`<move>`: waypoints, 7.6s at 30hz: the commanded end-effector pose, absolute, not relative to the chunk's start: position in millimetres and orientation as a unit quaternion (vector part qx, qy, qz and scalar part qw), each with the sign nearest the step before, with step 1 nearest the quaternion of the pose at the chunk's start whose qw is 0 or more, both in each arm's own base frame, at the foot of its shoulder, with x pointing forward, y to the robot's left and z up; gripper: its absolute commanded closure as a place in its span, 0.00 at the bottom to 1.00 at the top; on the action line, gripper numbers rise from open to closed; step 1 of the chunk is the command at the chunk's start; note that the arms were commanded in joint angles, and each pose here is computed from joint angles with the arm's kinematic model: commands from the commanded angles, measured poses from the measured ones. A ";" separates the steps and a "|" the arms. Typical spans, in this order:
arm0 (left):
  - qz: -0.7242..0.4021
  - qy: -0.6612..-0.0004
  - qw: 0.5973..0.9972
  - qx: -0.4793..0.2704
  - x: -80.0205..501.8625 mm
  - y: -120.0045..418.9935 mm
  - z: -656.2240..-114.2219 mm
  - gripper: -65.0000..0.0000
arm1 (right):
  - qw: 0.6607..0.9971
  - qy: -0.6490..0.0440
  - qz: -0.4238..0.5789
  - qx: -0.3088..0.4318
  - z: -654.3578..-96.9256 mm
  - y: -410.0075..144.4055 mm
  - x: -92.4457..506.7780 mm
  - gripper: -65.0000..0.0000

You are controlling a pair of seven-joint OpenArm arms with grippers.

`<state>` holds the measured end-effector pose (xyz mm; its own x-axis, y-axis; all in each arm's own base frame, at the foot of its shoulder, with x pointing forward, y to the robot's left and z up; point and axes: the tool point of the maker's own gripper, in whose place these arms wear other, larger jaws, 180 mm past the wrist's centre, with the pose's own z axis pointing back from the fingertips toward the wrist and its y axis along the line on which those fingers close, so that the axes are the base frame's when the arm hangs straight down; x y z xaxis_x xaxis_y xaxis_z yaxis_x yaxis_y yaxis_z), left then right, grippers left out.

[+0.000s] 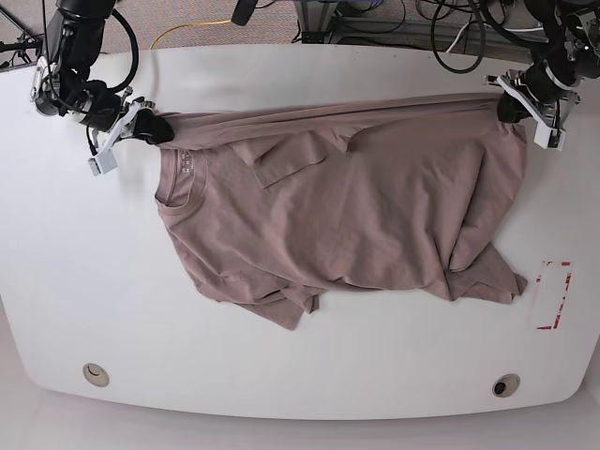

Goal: Fold the T-shirt properly
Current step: 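Swing the held shirt across the table with both grippers and lay it flat, then lower the right gripper onto the shirt sleeve edge and grasp it, then lower the left gripper onto the shirt hem corner and grasp it, then lift the shirt with both grippers and drag it across the table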

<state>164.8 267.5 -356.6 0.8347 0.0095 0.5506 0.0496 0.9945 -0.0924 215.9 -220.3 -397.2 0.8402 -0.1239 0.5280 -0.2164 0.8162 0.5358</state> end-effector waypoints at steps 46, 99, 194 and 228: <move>-0.004 -0.411 0.911 -0.038 214.4 315.3 -275.2 0.45 | 0.875 -0.345 -0.002 0.339 -382.9 -180.3 289.9 0.09; -0.030 -0.445 0.892 0.076 272.0 345.0 -233.6 0.44 | 0.899 -0.342 0.070 0.263 -382.2 -175.9 323.2 1.00; 0.085 -0.530 0.832 -0.138 415.6 282.0 -250.5 0.99 | 0.881 -0.433 0.103 0.162 -295.0 -256.9 375.1 1.00; -0.071 -0.706 0.704 -0.016 428.8 293.1 -2.3 0.77 | 0.776 -0.591 0.214 0.053 -20.7 -275.3 497.0 1.00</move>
